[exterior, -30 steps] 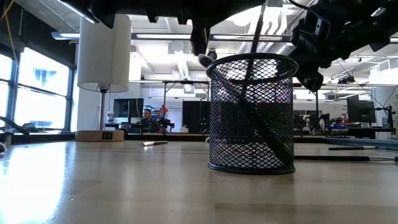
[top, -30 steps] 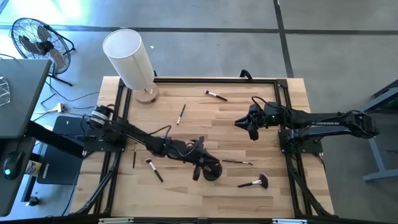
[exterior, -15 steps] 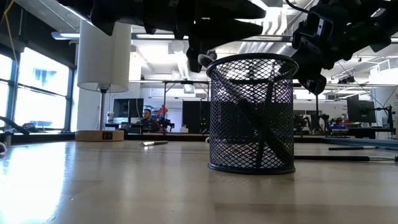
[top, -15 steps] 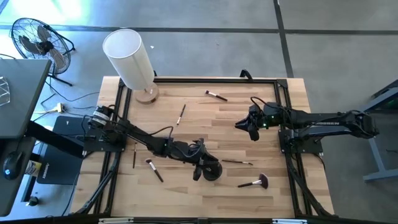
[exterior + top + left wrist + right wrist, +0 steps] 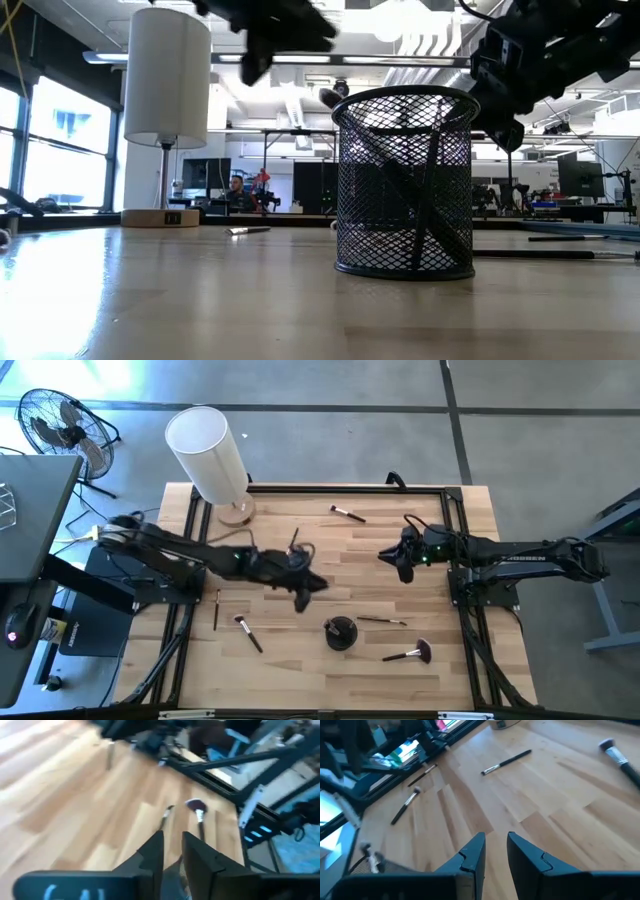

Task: Pick & Place Makeup Supplies
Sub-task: Put the makeup brush into the black makeup holder

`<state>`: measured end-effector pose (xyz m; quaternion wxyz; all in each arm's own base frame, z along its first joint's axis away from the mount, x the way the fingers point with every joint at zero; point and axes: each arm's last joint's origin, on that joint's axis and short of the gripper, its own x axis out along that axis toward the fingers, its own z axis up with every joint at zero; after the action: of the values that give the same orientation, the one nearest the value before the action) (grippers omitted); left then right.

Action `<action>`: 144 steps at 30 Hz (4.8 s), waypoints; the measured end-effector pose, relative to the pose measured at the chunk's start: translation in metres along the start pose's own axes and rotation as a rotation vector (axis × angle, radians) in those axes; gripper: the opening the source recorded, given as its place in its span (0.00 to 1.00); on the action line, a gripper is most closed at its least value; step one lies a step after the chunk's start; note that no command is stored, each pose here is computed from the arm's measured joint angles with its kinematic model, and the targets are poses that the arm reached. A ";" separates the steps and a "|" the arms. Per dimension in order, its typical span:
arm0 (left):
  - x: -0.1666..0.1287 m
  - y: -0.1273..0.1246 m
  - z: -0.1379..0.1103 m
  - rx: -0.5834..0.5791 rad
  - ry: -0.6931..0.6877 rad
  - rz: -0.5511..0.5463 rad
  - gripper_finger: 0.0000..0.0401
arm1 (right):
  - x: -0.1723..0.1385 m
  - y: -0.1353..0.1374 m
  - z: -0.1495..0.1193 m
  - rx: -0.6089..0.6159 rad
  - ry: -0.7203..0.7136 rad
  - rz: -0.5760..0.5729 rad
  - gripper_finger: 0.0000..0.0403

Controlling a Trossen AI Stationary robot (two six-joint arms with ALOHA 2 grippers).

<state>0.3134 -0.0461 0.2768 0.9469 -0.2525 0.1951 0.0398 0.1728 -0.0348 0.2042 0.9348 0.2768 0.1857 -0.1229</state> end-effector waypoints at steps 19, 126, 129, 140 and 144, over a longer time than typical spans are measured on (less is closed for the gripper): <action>-0.052 0.048 -0.070 -0.225 0.367 0.399 0.00 | 0.000 -0.003 0.002 0.003 -0.068 -0.104 0.18; -0.204 0.084 -0.073 0.010 -0.116 0.210 0.00 | 0.048 -0.023 -0.010 -0.091 0.728 -0.488 0.38; -0.204 0.084 -0.073 0.009 -0.115 0.210 0.00 | 0.054 -0.023 0.002 -0.075 0.588 -0.453 0.39; -0.204 0.084 -0.072 0.004 -0.131 0.232 0.00 | 0.083 -0.043 0.007 -0.020 0.624 -0.493 0.34; -0.204 0.085 -0.072 0.004 -0.134 0.237 0.00 | 0.093 -0.051 0.008 -0.012 0.707 -0.537 0.32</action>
<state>0.0854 -0.0035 0.2597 0.9469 -0.2227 0.1600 0.1678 0.2416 -0.0927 0.1476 0.7502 0.2385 0.5600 -0.2583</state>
